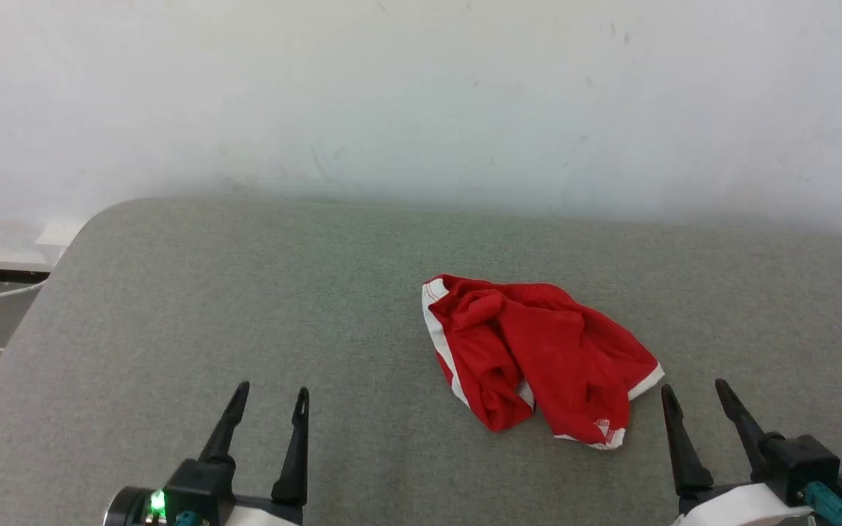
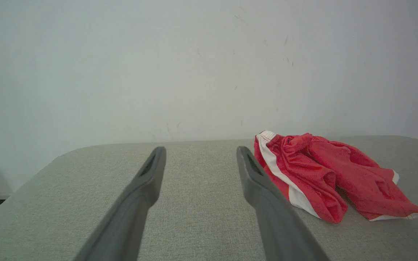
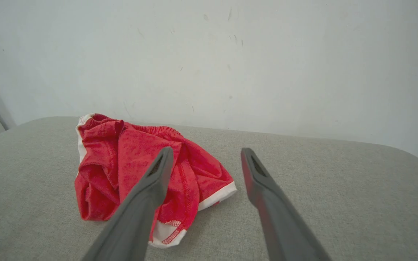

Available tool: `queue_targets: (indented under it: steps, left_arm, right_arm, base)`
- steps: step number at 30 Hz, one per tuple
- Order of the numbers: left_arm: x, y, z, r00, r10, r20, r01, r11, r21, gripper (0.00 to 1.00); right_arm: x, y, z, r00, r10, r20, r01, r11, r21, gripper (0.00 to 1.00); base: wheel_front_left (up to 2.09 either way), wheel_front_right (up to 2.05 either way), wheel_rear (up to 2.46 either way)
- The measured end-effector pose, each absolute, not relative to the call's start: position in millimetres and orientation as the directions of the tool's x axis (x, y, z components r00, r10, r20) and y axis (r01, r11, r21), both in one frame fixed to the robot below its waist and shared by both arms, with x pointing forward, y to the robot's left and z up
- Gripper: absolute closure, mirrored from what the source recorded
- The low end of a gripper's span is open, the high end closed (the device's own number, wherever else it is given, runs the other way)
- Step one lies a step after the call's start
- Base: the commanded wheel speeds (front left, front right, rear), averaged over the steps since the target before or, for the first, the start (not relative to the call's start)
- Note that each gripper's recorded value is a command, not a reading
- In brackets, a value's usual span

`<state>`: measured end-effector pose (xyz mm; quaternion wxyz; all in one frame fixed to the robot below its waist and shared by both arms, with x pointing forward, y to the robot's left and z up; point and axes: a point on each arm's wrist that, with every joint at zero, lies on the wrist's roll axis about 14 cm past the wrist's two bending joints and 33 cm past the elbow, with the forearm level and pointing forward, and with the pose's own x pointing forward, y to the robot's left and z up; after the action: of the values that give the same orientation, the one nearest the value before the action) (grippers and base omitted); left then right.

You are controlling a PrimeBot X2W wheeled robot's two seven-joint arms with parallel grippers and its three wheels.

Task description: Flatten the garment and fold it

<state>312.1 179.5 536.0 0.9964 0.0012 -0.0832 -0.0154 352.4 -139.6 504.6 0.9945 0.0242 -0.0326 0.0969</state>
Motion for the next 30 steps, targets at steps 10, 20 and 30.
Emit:
queue_targets:
  steps: [10,20,30]
  left_arm:
    - [304.2,185.8,535.3,0.985,0.010,0.172,-0.008,1.000,-0.016,0.00]
    - [307.9,195.8,525.7,0.989,0.061,0.138,-0.057,0.998,-0.038,0.00]
    - [307.4,210.5,512.0,0.989,0.118,0.088,-0.115,0.993,-0.035,0.00]
  right_arm:
    - [354.7,-104.0,483.1,0.949,0.304,-0.082,-0.306,0.952,-0.019,0.00]
    - [362.9,-69.2,422.3,0.769,0.416,-0.486,-0.524,0.845,-0.106,0.00]
    - [372.0,-55.5,381.8,0.650,0.422,-0.632,-0.590,0.804,-0.070,1.00]
  base:
    - [0.00,0.00,0.00]
    - [0.00,0.00,0.00]
    - [0.00,0.00,0.00]
